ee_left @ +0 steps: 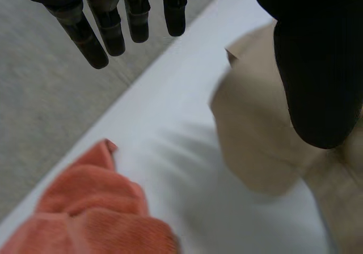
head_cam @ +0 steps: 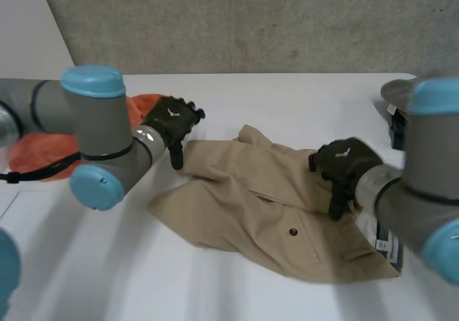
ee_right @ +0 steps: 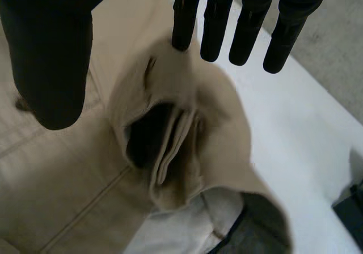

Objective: Fold the laundry.

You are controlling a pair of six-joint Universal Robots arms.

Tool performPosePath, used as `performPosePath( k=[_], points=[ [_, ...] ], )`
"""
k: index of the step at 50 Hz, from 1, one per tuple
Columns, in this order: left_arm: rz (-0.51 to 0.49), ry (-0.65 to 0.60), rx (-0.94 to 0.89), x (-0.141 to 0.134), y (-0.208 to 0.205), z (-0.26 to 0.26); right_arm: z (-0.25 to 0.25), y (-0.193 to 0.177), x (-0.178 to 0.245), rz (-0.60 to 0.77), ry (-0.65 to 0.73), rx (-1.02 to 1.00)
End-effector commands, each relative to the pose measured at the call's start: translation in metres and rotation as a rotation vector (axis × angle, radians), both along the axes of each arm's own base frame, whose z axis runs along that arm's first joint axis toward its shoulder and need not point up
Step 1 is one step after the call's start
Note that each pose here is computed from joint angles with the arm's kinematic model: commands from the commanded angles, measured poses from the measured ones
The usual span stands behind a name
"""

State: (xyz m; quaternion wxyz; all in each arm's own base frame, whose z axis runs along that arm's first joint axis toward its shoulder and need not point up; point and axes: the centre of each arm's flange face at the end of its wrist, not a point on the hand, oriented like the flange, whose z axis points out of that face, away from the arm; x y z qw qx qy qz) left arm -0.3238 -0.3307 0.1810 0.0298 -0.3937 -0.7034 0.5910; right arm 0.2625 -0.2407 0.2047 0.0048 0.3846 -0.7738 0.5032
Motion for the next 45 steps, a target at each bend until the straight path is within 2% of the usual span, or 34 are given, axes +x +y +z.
performPosePath(
  k=[1,6,11,15,16,17,20,21,25,28,34,38,45],
  points=[
    [-0.033,-0.040,0.068,-0.015,-0.003,-0.024,-0.043,-0.016,0.009,-0.058,0.026,-0.088],
    [-0.056,-0.074,0.055,-0.026,-0.003,-0.031,-0.035,-0.027,0.013,-0.072,-0.021,-0.171],
    [0.020,-0.053,-0.056,-0.027,-0.011,0.005,-0.001,-0.048,0.019,-0.042,-0.113,-0.307],
    [0.127,0.130,-0.341,-0.026,-0.031,0.090,0.042,-0.090,0.025,-0.018,-0.215,-0.523],
    [0.135,0.167,-0.390,-0.025,-0.033,0.106,0.051,-0.097,0.026,-0.021,-0.232,-0.564],
    [0.150,0.260,-0.499,-0.023,-0.035,0.139,0.075,-0.111,0.027,-0.039,-0.279,-0.673],
    [0.148,0.396,-0.648,-0.022,-0.031,0.187,0.115,-0.125,0.027,-0.066,-0.354,-0.832],
    [0.144,0.473,-0.733,-0.018,-0.026,0.217,0.143,-0.129,0.027,-0.078,-0.405,-0.934],
    [0.140,0.599,-0.858,-0.008,-0.008,0.270,0.203,-0.127,0.025,-0.090,-0.530,-1.136],
    [0.156,0.650,-0.885,0.000,0.001,0.289,0.233,-0.125,0.023,-0.078,-0.592,-1.222],
    [0.185,0.635,-0.794,0.013,0.003,0.279,0.229,-0.122,0.027,-0.013,-0.552,-1.131],
    [0.172,0.577,-0.654,0.015,0.006,0.243,0.192,-0.118,0.028,0.007,-0.474,-0.938],
    [0.132,0.411,-0.361,0.017,0.028,0.147,0.108,-0.078,0.020,0.068,-0.303,-0.526]
  ],
)
